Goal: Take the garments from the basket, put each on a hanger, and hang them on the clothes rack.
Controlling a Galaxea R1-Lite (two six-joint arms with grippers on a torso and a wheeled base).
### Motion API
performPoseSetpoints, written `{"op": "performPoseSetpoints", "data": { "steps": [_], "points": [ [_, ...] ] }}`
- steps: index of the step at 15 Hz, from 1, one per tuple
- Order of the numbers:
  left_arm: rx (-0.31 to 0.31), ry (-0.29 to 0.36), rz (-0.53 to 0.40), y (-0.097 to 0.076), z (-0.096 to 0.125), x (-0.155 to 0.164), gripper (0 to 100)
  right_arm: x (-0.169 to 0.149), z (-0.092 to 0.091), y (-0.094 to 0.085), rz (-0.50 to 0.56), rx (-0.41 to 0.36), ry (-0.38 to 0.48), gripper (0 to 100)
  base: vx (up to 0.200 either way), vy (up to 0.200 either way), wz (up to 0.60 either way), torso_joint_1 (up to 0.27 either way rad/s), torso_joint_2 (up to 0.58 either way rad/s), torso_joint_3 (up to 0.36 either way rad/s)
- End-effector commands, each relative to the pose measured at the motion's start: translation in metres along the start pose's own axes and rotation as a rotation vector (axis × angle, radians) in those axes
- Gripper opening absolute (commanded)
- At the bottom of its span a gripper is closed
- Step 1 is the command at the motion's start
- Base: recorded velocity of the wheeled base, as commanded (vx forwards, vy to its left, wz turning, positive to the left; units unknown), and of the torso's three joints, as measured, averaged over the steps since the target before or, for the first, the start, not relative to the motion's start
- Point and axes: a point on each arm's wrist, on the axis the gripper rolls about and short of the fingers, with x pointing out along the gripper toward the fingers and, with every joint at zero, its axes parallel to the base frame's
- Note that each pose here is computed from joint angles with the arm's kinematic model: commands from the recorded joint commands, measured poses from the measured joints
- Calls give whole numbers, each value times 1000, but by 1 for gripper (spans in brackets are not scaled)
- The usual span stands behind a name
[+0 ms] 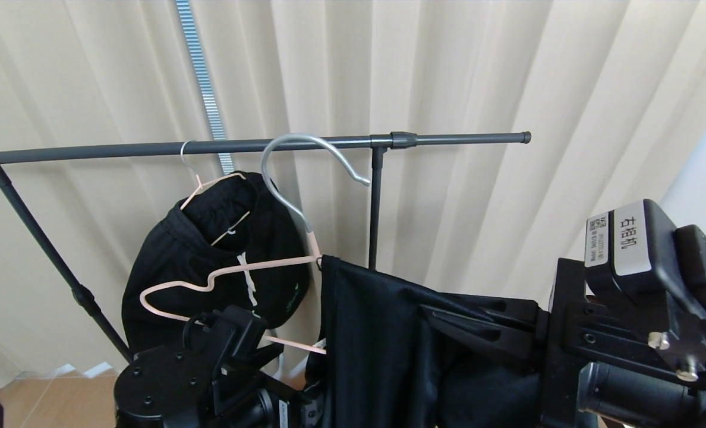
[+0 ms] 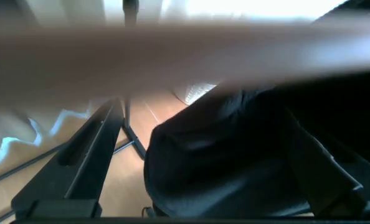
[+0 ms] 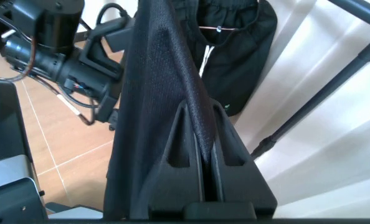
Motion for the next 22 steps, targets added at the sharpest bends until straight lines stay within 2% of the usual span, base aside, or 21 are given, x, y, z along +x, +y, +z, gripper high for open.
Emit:
{"op": "performPoseSetpoints", "data": {
  "steps": [1, 4, 11, 12, 16, 20, 22],
  "points": [
    [32, 30, 46, 2, -11, 11, 100, -2, 2, 0, -1, 0, -11, 0, 0, 0, 0, 0, 0, 0],
    [80, 16, 104, 4, -19, 19, 100, -7, 6, -1, -5, 0, -33, 0, 0, 0, 0, 0, 0, 0],
    [76, -14, 99, 4, -17, 17, 100, -8, 6, -4, -20, 3, -33, 0, 0, 0, 0, 0, 0, 0],
    [76, -15, 98, 4, -18, 16, 0, -8, 6, -4, -20, 3, -33, 0, 0, 0, 0, 0, 0, 0],
    [72, -29, 95, 4, -16, 15, 0, -8, 6, -7, -32, 5, -31, 0, 0, 0, 0, 0, 0, 0],
    [62, -62, 90, 4, -9, 11, 0, 2, -1, -25, -87, 22, 6, 0, 0, 0, 0, 0, 0, 0],
    [58, -73, 94, 5, -7, 10, 0, 3, -2, -28, -74, 24, 6, 0, 0, 0, 0, 0, 0, 0]
  ]
}}
